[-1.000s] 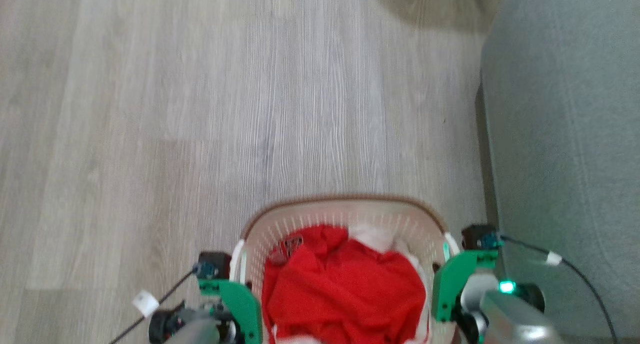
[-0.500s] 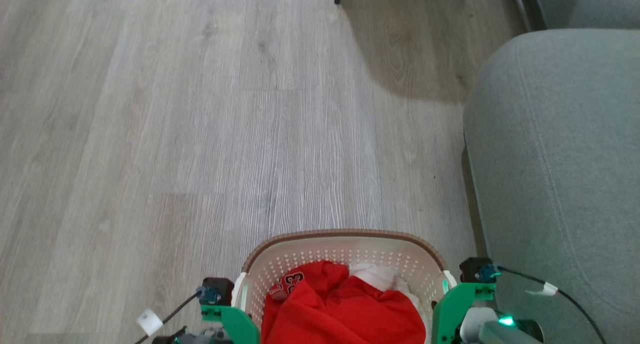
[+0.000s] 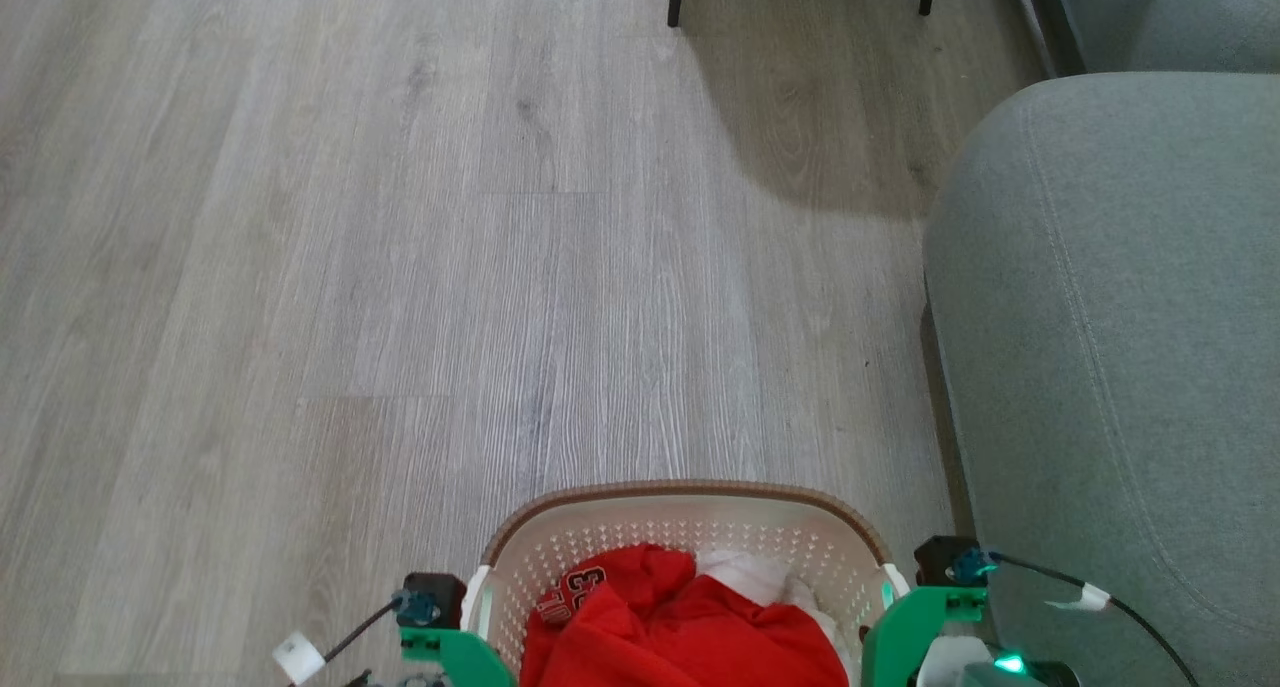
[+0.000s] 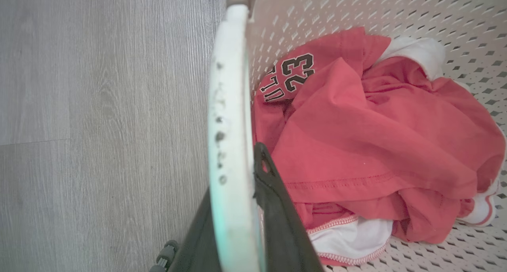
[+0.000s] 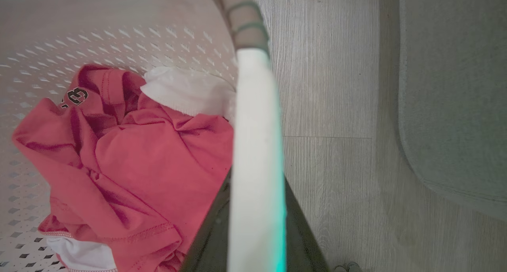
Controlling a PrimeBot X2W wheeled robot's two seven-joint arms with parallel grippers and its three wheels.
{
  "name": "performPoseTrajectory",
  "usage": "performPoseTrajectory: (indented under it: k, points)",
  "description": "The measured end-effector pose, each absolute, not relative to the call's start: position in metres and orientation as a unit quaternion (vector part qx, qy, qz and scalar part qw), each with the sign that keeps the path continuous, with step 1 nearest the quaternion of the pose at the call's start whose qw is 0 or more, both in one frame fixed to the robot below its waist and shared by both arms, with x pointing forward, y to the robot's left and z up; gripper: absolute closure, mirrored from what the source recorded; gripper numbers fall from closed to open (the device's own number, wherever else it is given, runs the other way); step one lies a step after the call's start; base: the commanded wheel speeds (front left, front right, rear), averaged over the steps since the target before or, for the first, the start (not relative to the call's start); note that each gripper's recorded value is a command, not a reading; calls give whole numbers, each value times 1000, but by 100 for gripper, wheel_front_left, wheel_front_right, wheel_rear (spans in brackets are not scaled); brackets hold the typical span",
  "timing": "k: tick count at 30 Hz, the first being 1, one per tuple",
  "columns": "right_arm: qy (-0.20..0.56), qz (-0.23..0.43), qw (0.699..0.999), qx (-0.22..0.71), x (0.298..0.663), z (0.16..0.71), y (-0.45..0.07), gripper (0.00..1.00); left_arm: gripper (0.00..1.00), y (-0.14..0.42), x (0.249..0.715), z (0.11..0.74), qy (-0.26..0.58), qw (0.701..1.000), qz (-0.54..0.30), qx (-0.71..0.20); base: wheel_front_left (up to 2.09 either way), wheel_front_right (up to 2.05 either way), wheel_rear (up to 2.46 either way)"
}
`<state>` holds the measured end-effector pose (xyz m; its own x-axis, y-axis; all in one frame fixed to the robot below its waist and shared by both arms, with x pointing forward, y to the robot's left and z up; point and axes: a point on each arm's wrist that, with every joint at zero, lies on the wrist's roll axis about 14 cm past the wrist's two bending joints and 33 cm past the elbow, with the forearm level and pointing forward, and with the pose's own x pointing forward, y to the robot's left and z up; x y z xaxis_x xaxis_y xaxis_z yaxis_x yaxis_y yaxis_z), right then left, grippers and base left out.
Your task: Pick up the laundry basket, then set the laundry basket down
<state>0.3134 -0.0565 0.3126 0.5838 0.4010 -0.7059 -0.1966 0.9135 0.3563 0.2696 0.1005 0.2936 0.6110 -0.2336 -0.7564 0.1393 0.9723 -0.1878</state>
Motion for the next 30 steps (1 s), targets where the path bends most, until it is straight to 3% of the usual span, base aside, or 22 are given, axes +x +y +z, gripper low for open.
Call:
performPoseTrajectory:
  k: [30]
  points:
    - [423,171,882,121,317,309,-56,100,100,101,266,286,444,888,-101,-59,0,0,0]
